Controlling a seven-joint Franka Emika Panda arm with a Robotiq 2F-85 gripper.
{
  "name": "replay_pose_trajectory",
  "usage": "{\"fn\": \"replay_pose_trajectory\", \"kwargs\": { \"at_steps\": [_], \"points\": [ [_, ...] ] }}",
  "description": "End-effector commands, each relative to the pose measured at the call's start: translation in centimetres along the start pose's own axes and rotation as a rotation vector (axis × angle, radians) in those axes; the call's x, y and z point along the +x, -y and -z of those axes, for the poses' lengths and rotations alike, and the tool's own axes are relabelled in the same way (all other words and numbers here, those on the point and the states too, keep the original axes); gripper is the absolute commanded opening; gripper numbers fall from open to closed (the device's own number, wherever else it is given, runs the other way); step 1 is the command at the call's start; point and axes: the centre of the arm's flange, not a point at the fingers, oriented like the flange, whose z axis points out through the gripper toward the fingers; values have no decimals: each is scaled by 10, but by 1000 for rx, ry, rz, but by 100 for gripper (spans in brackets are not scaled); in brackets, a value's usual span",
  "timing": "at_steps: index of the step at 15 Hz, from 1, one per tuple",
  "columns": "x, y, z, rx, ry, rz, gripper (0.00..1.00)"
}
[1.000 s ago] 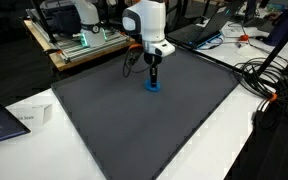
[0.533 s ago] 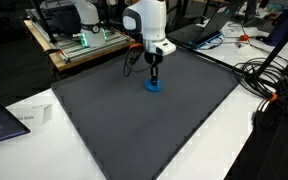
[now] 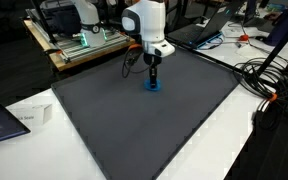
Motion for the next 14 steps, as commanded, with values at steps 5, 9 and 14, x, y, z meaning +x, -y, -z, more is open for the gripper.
{"fn": "replay_pose_trajectory", "kwargs": {
  "at_steps": [5, 9, 14],
  "points": [
    [-8, -5, 27, 53, 11, -59, 100],
    [-5, -6, 56, 72, 39, -182, 100],
    [9, 19, 100, 57, 83, -343, 100]
  ]
}}
